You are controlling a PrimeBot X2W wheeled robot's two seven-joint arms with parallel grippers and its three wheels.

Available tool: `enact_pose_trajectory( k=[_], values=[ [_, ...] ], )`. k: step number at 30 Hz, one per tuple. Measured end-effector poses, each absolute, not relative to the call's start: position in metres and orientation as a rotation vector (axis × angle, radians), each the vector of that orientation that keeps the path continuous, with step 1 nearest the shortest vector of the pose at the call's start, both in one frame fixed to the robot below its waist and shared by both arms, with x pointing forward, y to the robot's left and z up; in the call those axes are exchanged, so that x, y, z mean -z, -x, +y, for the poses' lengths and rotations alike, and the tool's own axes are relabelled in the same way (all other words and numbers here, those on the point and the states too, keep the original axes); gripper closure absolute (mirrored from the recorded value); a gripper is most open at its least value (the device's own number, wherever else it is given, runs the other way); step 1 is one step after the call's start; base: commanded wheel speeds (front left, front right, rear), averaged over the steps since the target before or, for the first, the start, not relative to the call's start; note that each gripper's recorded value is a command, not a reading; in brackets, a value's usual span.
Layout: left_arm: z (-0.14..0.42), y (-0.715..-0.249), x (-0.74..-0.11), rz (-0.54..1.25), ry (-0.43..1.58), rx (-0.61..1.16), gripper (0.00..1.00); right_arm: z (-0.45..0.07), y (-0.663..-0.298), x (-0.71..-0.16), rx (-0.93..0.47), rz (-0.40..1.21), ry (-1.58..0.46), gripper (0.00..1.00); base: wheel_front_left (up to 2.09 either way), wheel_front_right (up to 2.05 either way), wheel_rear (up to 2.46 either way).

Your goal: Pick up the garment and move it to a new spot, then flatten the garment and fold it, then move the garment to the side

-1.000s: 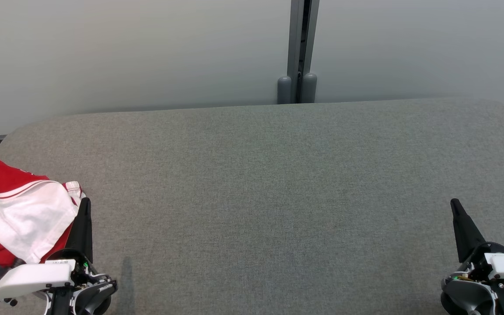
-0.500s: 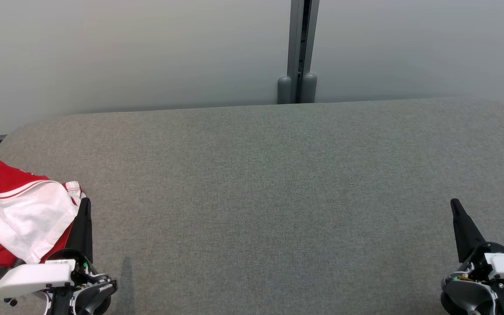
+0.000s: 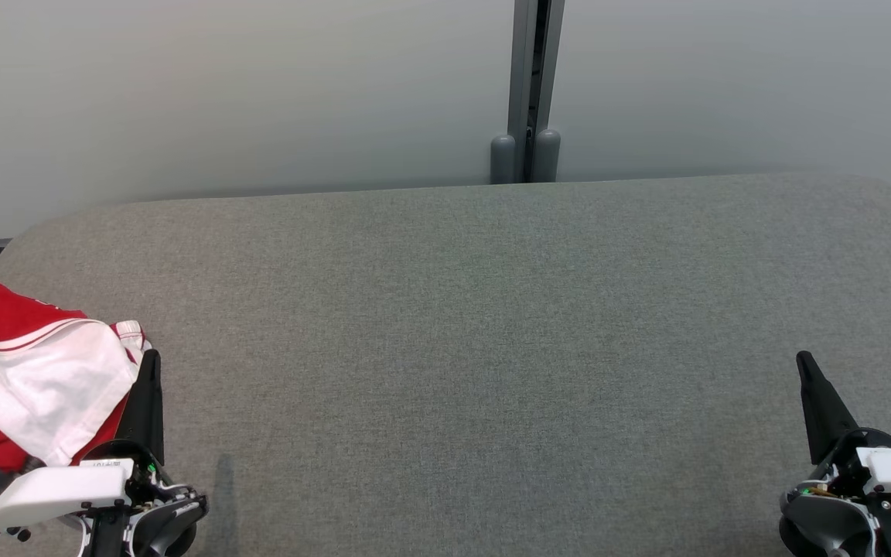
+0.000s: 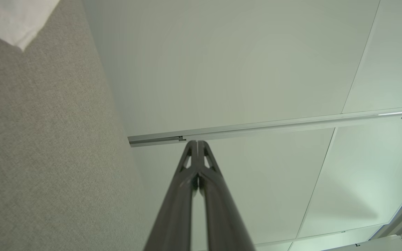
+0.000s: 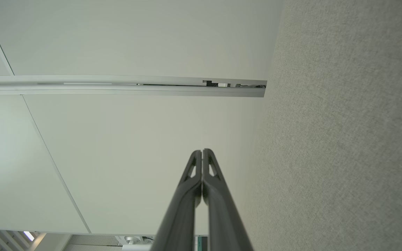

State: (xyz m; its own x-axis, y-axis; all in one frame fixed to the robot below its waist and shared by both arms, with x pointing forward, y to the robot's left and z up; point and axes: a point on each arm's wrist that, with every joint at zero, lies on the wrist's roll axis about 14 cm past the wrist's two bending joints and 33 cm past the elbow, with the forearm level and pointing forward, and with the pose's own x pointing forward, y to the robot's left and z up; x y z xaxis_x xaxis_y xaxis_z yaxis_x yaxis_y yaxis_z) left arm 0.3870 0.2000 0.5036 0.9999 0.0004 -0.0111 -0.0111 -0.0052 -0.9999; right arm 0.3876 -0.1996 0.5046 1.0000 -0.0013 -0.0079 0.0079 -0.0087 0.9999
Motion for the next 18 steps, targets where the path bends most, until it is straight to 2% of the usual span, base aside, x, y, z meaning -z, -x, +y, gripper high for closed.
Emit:
enact_pose_trajectory(
  k=[18],
  values=[
    [0.1999, -0.3870, -0.5036, 0.008, 1.576, -0.009, 1.00, -0.1996, -0.3876, -0.5046, 0.007, 0.005, -1.579, 1.00, 0.00, 0.00, 0.00]
  ],
)
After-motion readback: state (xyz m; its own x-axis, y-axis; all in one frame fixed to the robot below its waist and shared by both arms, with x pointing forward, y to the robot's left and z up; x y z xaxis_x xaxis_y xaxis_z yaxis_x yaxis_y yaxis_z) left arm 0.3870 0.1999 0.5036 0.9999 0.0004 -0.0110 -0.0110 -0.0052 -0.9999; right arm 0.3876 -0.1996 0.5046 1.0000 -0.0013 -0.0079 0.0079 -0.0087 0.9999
